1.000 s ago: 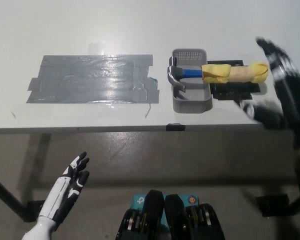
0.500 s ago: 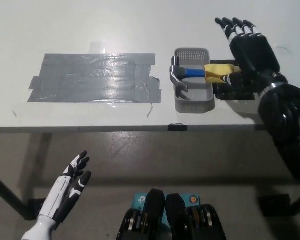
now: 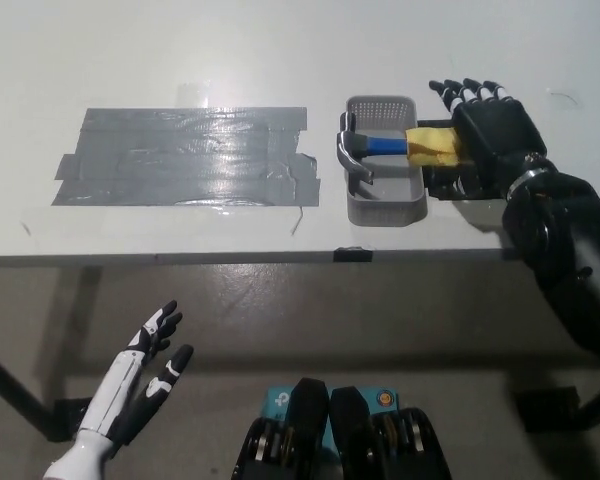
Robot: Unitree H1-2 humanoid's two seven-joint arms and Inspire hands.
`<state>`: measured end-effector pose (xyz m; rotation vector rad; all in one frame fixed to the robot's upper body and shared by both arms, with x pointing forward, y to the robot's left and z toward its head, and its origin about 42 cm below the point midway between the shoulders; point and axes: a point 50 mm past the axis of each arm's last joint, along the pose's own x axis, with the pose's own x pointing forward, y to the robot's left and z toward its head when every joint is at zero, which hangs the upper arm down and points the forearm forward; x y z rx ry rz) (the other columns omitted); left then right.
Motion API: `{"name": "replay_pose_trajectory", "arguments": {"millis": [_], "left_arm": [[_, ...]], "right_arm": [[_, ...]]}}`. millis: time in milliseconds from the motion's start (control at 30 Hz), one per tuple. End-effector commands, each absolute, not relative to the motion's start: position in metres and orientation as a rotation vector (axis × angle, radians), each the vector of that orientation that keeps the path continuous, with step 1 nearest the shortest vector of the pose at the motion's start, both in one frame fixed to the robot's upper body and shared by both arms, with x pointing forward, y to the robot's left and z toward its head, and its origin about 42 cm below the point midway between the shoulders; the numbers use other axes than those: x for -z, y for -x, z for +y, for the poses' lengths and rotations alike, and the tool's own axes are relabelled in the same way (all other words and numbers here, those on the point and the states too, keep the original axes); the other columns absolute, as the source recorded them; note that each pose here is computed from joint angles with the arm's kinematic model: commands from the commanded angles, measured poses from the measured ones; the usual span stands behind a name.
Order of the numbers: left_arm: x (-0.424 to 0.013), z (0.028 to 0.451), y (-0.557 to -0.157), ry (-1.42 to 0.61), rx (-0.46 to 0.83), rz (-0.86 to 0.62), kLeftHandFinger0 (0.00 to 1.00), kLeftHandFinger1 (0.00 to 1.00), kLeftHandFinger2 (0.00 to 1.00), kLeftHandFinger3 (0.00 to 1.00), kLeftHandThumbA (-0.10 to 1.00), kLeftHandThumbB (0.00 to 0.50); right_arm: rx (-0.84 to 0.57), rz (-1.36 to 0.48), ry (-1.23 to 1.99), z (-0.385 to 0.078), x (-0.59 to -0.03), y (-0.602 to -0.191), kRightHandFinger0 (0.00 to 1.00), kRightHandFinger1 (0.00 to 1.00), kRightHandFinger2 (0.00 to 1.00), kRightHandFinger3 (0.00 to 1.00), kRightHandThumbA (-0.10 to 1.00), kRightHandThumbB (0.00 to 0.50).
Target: The robot picks the hammer with right hand and hits the black area on the desk and places it back.
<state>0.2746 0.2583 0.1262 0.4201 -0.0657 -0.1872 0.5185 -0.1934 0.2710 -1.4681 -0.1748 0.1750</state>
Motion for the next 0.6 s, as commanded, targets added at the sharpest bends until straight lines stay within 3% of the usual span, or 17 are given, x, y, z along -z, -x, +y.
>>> {"name": "replay_pose_trajectory", "arguments": {"millis": [0, 567], "left_arm": [[-0.140, 0.260, -0.277, -0.430, 0.204, -0.132, 1.00, 1.00, 1.00, 1.00, 0.88, 0.055], [-0.142, 0.261, -0.278, -0.435, 0.210, -0.142, 1.00, 1.00, 1.00, 1.00, 0.86, 0.045]], "right_arm": [[-0.146, -0.215, 1.477, -0.184, -0.311, -0.533, 1.00, 1.00, 1.00, 1.00, 1.00, 0.480], [-0.162, -0.189, 1.479, -0.176, -0.307, -0.555, 1.00, 1.00, 1.00, 1.00, 1.00, 0.482]]}}
